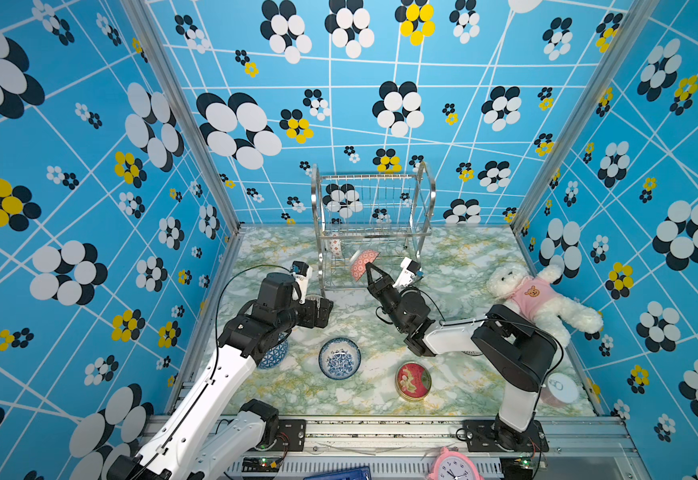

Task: Load bowls into a dish rack
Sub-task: Place the bowl in the dish rack.

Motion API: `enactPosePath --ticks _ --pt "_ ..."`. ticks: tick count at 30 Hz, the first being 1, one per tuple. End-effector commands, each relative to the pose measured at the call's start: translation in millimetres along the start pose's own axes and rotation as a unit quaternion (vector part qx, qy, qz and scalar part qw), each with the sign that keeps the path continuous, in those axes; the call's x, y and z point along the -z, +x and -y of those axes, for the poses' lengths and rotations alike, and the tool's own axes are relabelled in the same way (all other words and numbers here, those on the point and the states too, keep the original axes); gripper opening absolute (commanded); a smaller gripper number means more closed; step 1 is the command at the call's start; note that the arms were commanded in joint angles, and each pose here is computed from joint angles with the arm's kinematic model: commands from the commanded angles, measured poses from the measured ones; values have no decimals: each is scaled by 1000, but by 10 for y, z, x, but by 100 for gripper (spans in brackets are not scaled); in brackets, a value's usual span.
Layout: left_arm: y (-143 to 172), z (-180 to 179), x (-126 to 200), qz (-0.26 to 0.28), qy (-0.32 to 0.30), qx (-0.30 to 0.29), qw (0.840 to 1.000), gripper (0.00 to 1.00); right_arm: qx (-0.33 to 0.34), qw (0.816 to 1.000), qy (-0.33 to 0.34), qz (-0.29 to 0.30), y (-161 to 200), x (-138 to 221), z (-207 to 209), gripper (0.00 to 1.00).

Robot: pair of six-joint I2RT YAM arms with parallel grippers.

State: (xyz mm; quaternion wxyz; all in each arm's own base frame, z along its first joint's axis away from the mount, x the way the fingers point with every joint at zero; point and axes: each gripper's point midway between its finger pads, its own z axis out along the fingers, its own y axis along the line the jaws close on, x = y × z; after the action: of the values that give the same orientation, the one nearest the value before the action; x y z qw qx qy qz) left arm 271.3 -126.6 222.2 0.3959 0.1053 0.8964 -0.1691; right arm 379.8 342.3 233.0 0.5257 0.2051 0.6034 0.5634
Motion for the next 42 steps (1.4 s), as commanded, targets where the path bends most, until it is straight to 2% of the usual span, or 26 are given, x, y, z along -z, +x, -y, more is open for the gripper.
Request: enactPosePath --ticks 1,9,19,23,29,42 --pt "5 47 -3 4 11 -2 1000 99 -15 998 -41 38 -147 -93 -249 0" --pt "12 57 -18 1 13 -2 1000 99 -31 998 -43 27 -113 -283 -98 0" --pt "33 56 -61 -7 12 -1 1000 99 -1 999 -38 17 -213 -382 -2 0" --pt "49 49 -72 -11 11 -3 1000 99 -9 999 -45 14 -260 -443 49 0" --pt "47 46 -75 -11 10 -2 1000 99 -5 998 -64 -8 -251 -552 9 0" --pt "45 60 -64 -10 13 -3 1000 99 -1 997 -71 -16 -240 -655 71 0"
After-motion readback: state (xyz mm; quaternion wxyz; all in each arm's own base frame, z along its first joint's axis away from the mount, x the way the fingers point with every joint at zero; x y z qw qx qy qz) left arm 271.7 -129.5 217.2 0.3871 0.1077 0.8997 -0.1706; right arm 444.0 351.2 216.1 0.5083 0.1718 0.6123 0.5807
